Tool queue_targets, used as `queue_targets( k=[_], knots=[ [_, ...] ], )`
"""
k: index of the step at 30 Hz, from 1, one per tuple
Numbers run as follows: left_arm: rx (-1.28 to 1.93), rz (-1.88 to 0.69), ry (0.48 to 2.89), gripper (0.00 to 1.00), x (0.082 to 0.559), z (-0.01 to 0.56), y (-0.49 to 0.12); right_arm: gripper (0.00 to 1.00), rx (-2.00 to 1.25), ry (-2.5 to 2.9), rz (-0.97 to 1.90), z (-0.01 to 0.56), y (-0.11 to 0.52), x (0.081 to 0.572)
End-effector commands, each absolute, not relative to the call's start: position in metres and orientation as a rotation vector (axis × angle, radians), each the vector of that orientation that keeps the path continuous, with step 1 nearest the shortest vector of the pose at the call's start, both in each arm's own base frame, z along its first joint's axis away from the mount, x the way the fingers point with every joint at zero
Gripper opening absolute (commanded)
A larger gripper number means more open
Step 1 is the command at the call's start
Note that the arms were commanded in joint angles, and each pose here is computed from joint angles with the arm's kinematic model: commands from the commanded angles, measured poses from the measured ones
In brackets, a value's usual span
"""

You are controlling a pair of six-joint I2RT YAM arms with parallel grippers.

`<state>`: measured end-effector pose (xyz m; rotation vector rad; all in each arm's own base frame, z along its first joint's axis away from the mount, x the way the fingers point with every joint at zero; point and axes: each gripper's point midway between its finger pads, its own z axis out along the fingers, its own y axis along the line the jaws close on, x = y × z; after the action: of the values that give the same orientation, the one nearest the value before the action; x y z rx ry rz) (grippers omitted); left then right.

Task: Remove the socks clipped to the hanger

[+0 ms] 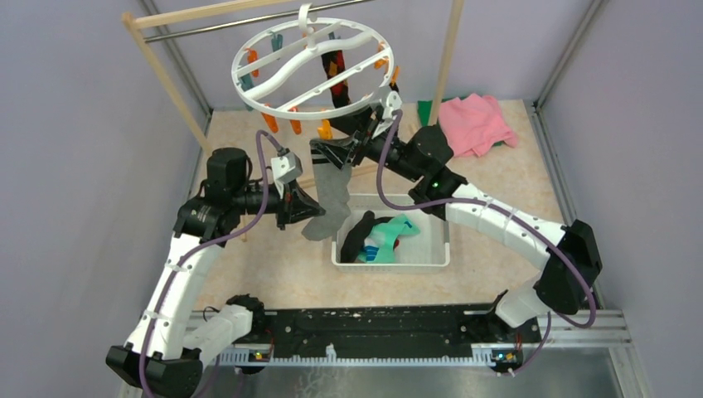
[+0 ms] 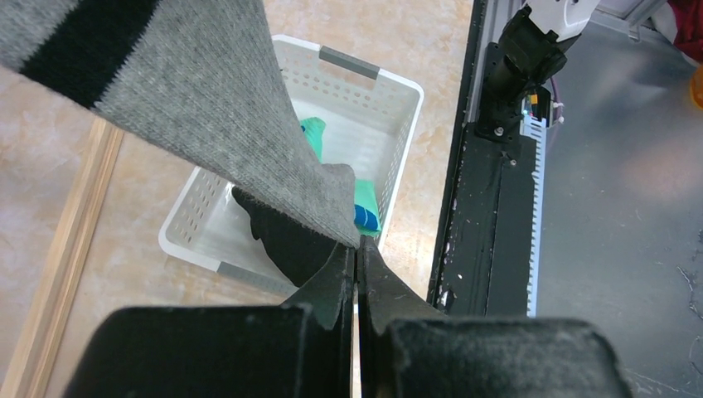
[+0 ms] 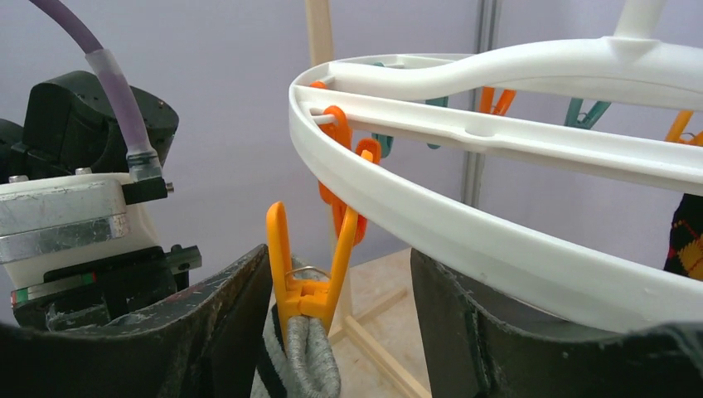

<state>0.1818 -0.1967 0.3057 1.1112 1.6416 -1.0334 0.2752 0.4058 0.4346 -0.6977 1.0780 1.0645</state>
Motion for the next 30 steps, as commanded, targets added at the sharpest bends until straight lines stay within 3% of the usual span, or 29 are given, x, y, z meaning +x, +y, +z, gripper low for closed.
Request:
queue_targets(
  k=[1, 10, 24, 30],
  knots=[
    [1.132, -1.007, 1.578, 0.0, 0.184, 0.318, -0.2, 0.6, -0.681, 0.966, 1.089, 0.471, 0.405, 0.267],
    [1.122, -0.998, 1.597, 0.0, 0.188, 0.312, -0.202, 0.58, -0.619, 0.909, 1.176, 0.478, 0.4, 0.257],
    [1.119, -0.988, 1.606, 0.0, 0.189, 0.311, -0.205, 0.67, -0.523, 0.881, 1.242, 0.47, 0.392, 0.256],
    [1.132, -0.993, 1.592, 0.0, 0.186, 0.313, -0.207, 0.65, -0.5, 0.881, 1.239, 0.47, 0.393, 0.26]
  ],
)
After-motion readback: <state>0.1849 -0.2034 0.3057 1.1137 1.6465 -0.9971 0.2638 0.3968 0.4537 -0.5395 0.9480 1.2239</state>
